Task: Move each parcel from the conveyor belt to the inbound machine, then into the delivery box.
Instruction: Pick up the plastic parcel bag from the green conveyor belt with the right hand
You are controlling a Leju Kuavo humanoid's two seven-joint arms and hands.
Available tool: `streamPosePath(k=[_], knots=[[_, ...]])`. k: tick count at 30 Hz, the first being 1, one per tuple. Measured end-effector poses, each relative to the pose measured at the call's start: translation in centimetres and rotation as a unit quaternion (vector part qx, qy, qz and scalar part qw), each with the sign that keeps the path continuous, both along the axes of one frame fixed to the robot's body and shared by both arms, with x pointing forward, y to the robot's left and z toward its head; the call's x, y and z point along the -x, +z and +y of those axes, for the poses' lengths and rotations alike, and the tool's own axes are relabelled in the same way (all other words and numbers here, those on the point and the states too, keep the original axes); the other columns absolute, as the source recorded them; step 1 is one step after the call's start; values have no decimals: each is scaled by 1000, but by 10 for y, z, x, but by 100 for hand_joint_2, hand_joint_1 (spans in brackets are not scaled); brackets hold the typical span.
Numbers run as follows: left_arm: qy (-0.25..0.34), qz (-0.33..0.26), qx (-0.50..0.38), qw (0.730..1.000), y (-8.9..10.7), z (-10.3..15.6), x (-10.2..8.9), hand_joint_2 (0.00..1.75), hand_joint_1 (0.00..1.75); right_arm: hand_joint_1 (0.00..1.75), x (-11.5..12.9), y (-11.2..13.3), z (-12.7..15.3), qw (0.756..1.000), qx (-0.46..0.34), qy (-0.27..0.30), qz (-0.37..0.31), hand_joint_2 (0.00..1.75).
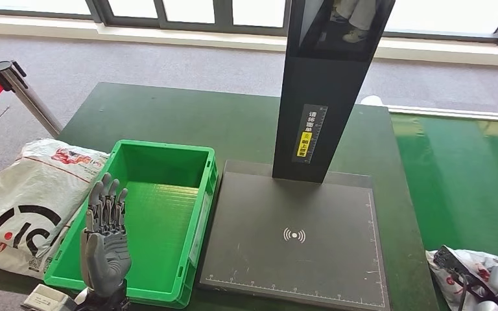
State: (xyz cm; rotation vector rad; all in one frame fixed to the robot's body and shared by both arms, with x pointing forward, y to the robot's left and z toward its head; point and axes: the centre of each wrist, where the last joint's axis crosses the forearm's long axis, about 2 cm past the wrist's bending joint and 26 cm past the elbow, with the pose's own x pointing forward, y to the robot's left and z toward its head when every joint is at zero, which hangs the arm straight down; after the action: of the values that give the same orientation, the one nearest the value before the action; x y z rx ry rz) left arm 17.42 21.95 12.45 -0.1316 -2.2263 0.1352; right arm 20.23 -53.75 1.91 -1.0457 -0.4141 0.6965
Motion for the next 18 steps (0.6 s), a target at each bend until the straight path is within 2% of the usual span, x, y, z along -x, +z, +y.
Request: streamPosePath(k=[7,10,14,18], knots=[[-4,4,-7,1000,-3,3,0,0,0,175,0,-5,6,999,-32,35,17,175],[-4,8,-10,1000,-6,5,2,0,0,175,3,-7,16,998,-31,50,4,175],[-1,18,-12,1000,-9,6,9,0,0,175,6,-2,39,995,7,70,-69,175],[2,21,-13,1000,-9,6,14,0,0,175,12,14,70,981,51,87,-166,175]])
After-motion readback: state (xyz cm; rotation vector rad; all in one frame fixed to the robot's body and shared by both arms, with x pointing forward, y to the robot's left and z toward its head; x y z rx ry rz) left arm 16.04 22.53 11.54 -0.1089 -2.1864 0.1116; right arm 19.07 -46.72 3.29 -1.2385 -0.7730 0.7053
